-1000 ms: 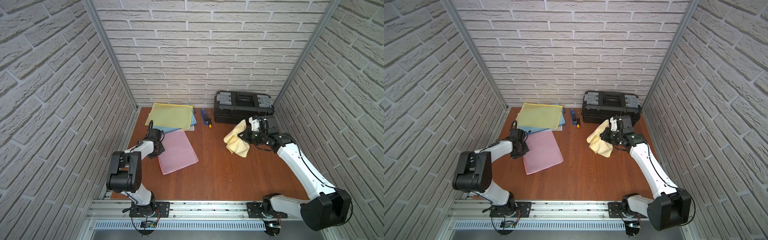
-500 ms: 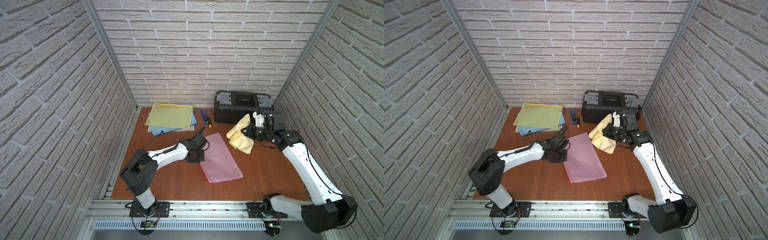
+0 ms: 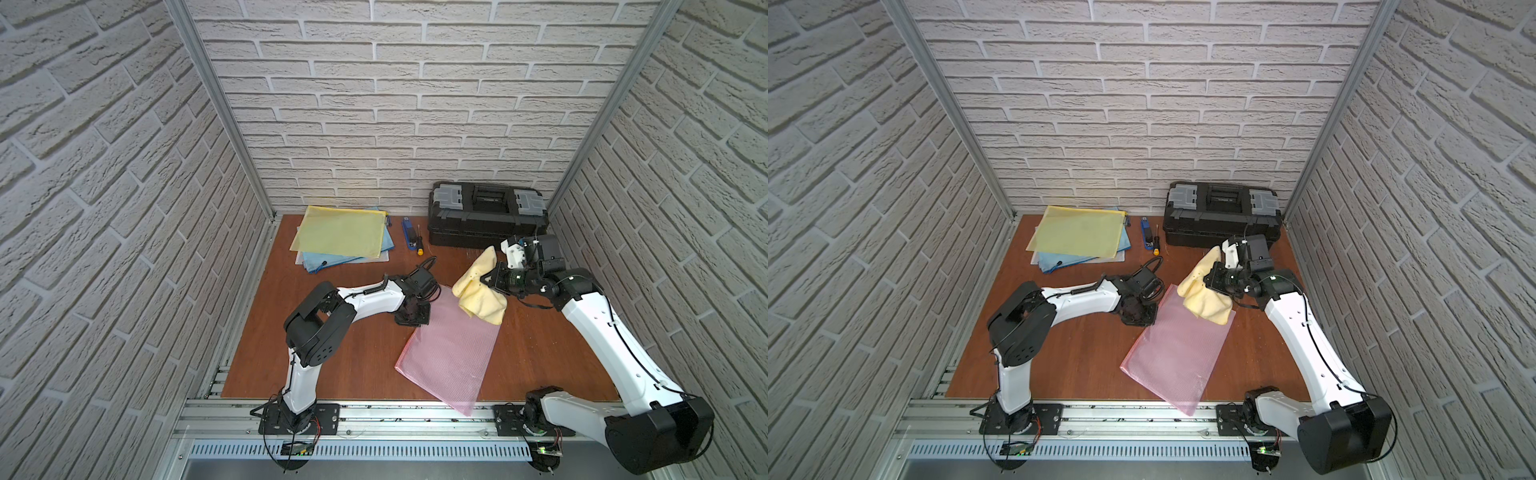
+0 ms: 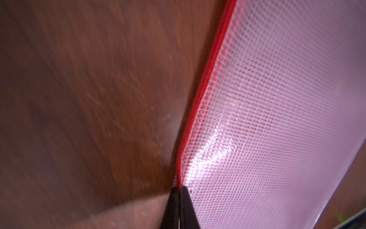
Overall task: Wipe the document bag
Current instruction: Move the document bag to the center of the board, then wipe the dirt from the document bag.
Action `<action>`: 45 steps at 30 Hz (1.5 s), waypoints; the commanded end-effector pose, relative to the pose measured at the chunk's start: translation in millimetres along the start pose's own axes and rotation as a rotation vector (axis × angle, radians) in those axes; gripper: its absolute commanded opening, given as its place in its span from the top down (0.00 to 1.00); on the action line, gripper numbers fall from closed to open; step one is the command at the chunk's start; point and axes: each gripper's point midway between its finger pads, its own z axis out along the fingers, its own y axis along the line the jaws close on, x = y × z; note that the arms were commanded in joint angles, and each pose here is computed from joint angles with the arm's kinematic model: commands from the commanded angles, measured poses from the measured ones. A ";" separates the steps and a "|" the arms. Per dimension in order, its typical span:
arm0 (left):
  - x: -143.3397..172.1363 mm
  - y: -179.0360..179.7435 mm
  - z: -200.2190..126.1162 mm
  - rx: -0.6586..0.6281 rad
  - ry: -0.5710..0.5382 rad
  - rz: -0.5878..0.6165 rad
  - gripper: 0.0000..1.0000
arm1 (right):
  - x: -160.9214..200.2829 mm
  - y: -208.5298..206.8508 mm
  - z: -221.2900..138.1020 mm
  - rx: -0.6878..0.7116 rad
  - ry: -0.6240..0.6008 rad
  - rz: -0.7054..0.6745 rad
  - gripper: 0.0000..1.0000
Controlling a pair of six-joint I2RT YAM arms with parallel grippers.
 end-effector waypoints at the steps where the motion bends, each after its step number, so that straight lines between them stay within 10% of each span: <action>1: -35.7 3.3 4.9 0.008 -0.048 0.062 1.00 | 29.4 3.2 17.1 -0.029 0.118 -0.019 0.98; 6: -58.4 -4.1 1.8 -0.007 -0.074 0.140 0.93 | 50.7 1.9 42.4 -0.025 0.182 -0.029 0.98; 9: -65.6 5.1 -20.4 -0.058 -0.148 0.148 0.37 | 58.3 -3.5 62.0 -0.014 0.222 -0.020 0.98; 13: -60.5 25.4 -70.9 -0.116 -0.280 0.118 0.02 | 65.5 -9.8 85.6 0.016 0.272 -0.004 0.98; 17: -21.7 40.2 -105.2 -0.082 -0.301 0.072 0.12 | 63.0 -3.6 103.7 0.015 0.297 -0.005 0.98; 26: 48.5 9.8 -78.4 0.108 -0.102 0.059 1.00 | 64.6 24.0 137.1 0.023 0.359 -0.083 0.98; 45: 104.0 47.7 -13.4 -0.018 0.114 0.000 1.00 | 108.6 71.5 166.3 -0.048 0.478 -0.138 0.98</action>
